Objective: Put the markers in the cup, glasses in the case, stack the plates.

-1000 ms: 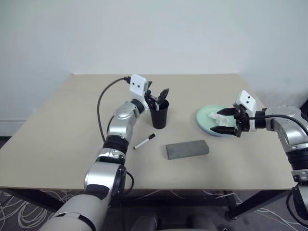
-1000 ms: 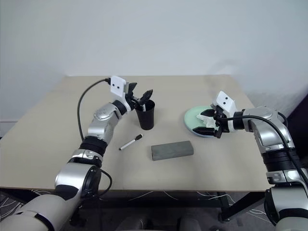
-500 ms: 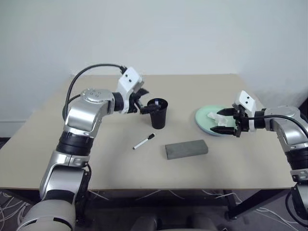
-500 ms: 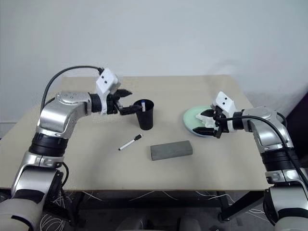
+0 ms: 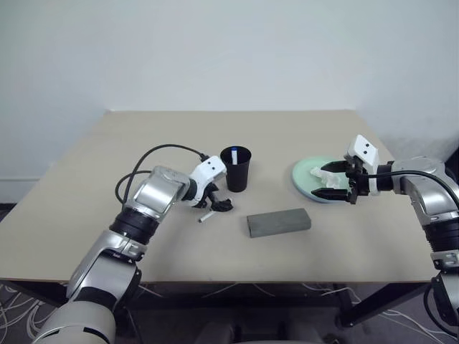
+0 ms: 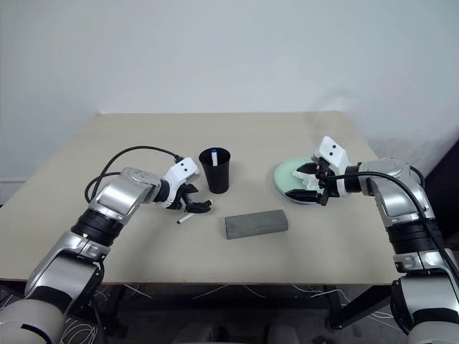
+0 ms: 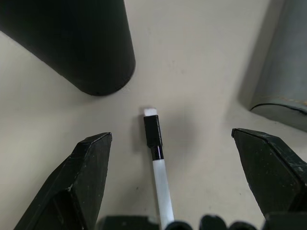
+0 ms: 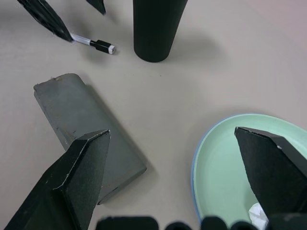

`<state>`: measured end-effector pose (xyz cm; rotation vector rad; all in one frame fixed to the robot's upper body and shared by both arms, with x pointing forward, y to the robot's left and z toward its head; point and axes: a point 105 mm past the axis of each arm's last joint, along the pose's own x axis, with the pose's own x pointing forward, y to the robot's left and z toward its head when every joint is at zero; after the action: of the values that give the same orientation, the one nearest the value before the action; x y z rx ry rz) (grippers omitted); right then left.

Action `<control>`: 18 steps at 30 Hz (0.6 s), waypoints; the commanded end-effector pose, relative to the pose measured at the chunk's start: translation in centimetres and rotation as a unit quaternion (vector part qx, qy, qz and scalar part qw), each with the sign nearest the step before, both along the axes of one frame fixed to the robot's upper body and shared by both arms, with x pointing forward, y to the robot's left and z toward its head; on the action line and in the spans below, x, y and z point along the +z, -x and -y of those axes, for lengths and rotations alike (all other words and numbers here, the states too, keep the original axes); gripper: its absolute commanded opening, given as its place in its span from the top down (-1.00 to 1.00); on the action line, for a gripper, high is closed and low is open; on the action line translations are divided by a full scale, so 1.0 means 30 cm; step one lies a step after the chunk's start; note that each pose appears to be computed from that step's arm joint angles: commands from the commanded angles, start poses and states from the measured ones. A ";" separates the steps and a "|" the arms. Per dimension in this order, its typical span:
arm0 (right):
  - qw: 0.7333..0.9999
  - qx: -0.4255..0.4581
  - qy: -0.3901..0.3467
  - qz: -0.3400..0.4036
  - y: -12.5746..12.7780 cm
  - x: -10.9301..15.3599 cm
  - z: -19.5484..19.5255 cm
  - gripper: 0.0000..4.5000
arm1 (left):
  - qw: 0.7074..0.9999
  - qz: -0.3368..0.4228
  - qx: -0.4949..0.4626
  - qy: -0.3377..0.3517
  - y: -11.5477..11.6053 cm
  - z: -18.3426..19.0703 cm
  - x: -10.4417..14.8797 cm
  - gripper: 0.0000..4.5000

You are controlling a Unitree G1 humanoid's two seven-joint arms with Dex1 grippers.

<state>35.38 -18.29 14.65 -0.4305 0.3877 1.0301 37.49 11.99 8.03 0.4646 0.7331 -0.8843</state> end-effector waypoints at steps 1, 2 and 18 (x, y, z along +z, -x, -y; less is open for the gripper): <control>1.000 0.004 -0.006 0.025 -0.003 0.047 -0.011 -1.00 | 0.999 0.021 -0.012 -0.028 -0.040 -0.003 0.032 -0.89; 1.000 0.003 -0.007 0.026 -0.002 0.046 -0.011 -1.00 | 0.999 0.019 -0.012 -0.032 -0.045 -0.005 0.027 -0.89; 0.999 -0.016 -0.008 0.029 0.016 0.047 0.014 -1.00 | 0.998 -0.007 -0.024 -0.055 -0.055 -0.034 -0.054 -0.89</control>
<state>34.76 -18.54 14.10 -0.4178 0.3985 0.9979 38.29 13.21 4.95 0.5532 0.8366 -0.9032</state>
